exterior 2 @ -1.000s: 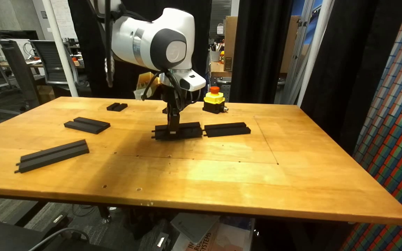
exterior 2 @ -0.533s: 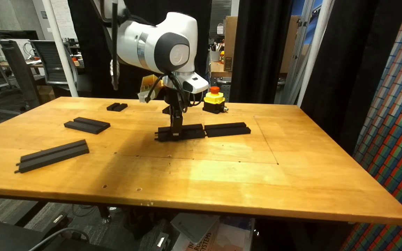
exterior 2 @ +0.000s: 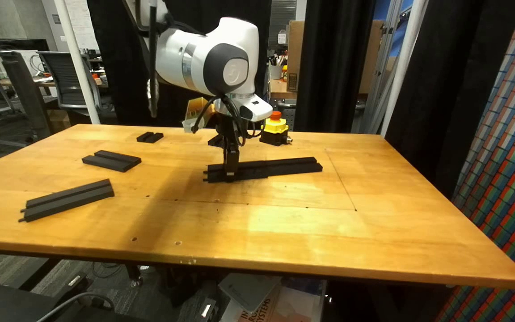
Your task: Connect four black pieces together
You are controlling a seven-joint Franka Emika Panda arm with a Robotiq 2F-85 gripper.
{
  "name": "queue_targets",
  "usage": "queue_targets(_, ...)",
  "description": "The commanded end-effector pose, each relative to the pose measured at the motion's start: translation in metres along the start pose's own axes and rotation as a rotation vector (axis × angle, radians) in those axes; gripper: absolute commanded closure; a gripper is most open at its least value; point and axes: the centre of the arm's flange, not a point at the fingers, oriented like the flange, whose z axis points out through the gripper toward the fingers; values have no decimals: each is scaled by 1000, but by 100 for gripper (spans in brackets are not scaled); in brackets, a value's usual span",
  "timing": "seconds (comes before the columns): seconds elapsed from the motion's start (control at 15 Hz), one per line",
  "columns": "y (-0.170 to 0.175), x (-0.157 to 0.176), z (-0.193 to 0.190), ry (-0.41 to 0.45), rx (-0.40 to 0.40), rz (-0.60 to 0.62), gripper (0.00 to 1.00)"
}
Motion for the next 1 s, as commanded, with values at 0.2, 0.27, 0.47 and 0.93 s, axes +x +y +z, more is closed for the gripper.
queue_targets(0.2, -14, 8, -7, 6, -4, -24, 55)
queue_targets(0.27, -15, 8, -7, 6, -5, -26, 55)
queue_targets(0.47, -17, 9, -7, 6, -7, -28, 55)
queue_targets(0.93, -16, 14, -4, 0, -12, -23, 55)
